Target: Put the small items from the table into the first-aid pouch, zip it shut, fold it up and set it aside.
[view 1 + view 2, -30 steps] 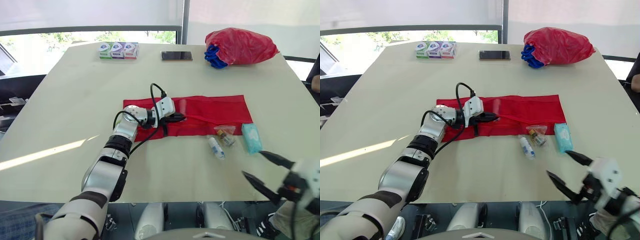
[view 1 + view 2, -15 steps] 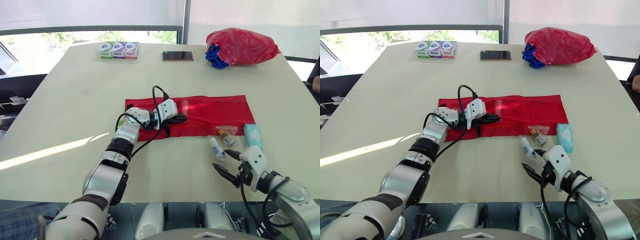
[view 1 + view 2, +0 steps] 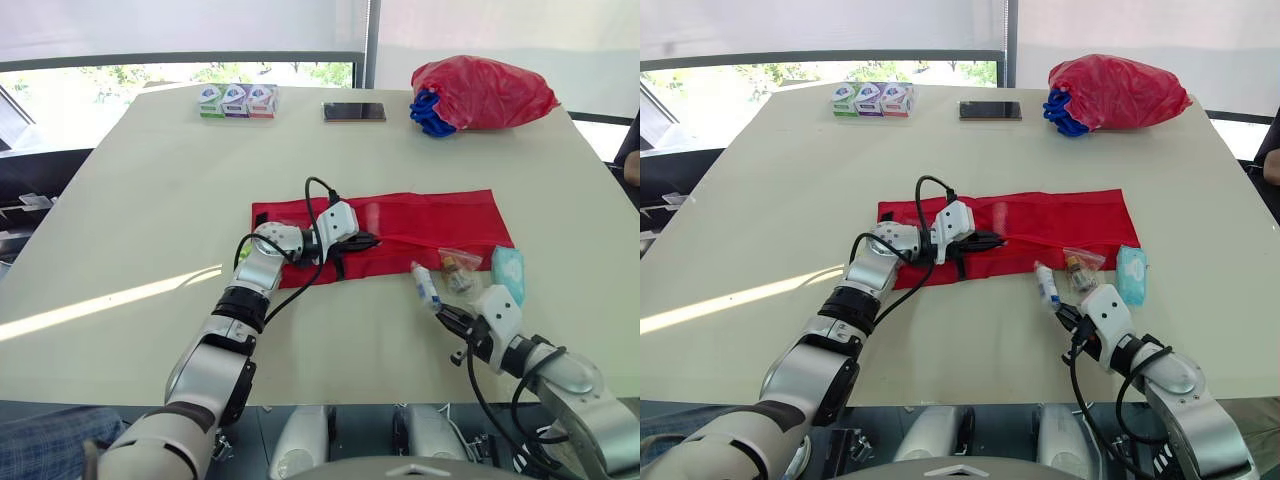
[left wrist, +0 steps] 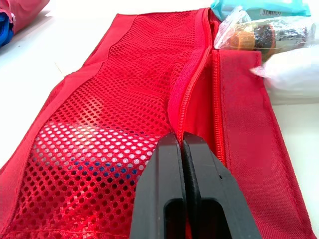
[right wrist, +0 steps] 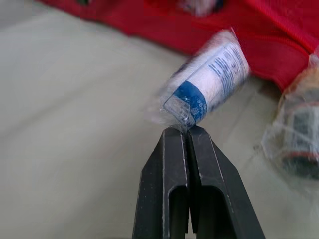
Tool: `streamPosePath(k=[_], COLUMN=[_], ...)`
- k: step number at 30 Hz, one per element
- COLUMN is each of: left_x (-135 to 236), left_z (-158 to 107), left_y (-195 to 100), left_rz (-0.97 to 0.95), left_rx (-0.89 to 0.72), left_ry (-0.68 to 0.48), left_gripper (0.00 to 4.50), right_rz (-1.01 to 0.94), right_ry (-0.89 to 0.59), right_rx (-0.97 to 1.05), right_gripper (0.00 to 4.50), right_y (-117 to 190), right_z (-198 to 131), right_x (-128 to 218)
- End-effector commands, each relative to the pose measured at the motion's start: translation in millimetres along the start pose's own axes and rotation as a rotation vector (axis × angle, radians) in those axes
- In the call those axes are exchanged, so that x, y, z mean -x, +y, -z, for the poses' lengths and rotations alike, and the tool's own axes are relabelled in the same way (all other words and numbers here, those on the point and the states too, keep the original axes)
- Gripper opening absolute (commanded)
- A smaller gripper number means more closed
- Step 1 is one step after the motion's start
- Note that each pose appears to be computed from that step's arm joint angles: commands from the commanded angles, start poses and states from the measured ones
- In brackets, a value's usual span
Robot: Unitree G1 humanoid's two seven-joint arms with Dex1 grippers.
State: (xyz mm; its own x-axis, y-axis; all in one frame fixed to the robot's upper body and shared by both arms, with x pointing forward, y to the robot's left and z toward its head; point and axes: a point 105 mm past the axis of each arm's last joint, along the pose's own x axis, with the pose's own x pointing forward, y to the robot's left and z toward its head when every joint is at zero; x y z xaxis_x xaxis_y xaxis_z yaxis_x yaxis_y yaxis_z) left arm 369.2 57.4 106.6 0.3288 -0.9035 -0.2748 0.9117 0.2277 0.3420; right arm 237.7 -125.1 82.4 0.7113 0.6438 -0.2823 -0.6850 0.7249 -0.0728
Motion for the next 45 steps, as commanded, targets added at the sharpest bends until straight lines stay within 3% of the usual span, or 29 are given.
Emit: streamPosePath(k=[1,12,21,25,31,43,44,45], left_x=[-1,-1,2,1,1,1,1,1], left_z=[-10,-10,-7,-7,-7,-8,-8,-8], left_y=[0,0,1,0,0,1,1,1], left_rz=[0.011,0.016,0.017,0.023,0.030,0.029,0.030,0.031], left_rx=[-0.028,-0.035,-0.035,-0.033,-0.034,-0.036,-0.036,-0.037], left_ry=[-0.034,-0.027,-0.018,-0.019,-0.018,-0.019,-0.019,-0.019], left_gripper=[0.00,0.00,0.00,0.00,0.00,0.00,0.00,0.00], right_rz=[-0.016,-0.101,-0.053,-0.035,-0.025,0.113,0.111,0.112], right_ry=[-0.065,-0.093,0.054,0.116,0.020,0.074,0.062,0.060], right_rx=[0.010,0.083,0.123,0.106,-0.007,-0.052,-0.040,-0.040], right_gripper=[0.02,0.02,0.02,1.36,4.48,4.48,3.97,3.74], right_y=[1,9,-3,-9,1,-6,-6,-6], right_z=[-23,-44,-14,-3,-18,-2,-4,-4], right_x=[-6,-30,7,28,24,5,4,4])
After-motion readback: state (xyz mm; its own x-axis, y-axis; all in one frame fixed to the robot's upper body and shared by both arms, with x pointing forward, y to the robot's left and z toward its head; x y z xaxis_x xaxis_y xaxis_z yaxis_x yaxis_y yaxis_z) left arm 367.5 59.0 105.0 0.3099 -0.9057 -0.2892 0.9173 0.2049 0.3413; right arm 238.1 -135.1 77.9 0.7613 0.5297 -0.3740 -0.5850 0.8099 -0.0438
